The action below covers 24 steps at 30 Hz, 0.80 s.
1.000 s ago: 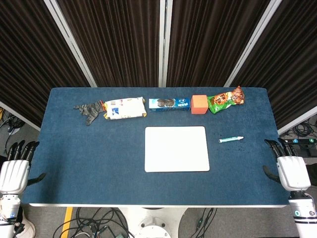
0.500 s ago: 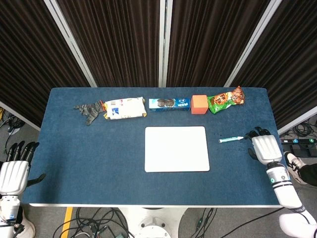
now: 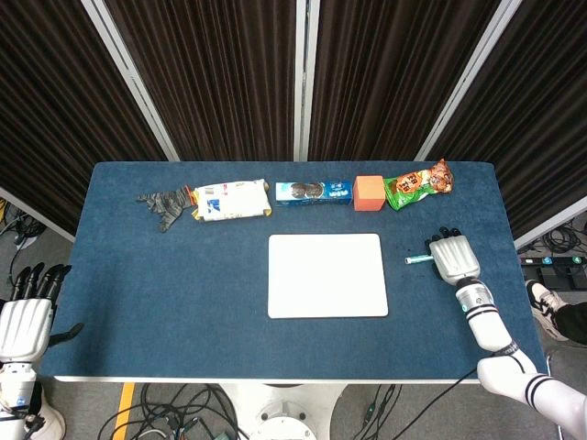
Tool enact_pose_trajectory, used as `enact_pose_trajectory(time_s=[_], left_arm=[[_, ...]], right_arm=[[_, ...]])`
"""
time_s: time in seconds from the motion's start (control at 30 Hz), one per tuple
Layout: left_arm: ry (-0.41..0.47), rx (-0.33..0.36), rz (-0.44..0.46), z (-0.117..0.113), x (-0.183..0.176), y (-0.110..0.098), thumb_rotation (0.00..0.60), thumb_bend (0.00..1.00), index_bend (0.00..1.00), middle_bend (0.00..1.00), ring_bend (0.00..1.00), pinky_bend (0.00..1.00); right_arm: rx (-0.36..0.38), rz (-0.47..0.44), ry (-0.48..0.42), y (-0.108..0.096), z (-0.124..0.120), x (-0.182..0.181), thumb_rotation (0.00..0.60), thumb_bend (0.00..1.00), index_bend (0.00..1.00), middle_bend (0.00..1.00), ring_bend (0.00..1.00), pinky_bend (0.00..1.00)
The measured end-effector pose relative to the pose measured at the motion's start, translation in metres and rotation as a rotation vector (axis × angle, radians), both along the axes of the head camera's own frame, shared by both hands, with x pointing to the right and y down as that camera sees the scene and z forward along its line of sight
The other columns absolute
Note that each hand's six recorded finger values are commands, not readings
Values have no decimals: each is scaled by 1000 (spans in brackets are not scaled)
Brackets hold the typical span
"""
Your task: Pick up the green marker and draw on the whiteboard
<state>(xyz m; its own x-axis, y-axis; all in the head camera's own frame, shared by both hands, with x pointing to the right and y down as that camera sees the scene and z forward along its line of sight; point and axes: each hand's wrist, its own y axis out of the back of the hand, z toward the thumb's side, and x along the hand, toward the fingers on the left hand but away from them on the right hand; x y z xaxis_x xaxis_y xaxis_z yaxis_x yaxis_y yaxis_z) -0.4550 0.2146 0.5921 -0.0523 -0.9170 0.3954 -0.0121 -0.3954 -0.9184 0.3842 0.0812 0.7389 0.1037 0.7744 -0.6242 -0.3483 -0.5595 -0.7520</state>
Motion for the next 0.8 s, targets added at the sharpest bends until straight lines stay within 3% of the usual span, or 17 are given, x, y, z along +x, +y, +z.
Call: enact_pose_trajectory(time_s=[0.47, 0.8], left_arm=[[2, -5, -4, 1, -1, -1, 600, 0, 125, 121, 0, 0], [1, -9, -11, 1, -2, 1, 600, 0, 125, 121, 0, 0]], right_arm=[[-33, -36, 43, -4, 28, -16, 600, 287, 402, 391, 178, 236], [-35, -35, 54, -4, 38, -16, 600, 287, 463, 450, 215, 238]])
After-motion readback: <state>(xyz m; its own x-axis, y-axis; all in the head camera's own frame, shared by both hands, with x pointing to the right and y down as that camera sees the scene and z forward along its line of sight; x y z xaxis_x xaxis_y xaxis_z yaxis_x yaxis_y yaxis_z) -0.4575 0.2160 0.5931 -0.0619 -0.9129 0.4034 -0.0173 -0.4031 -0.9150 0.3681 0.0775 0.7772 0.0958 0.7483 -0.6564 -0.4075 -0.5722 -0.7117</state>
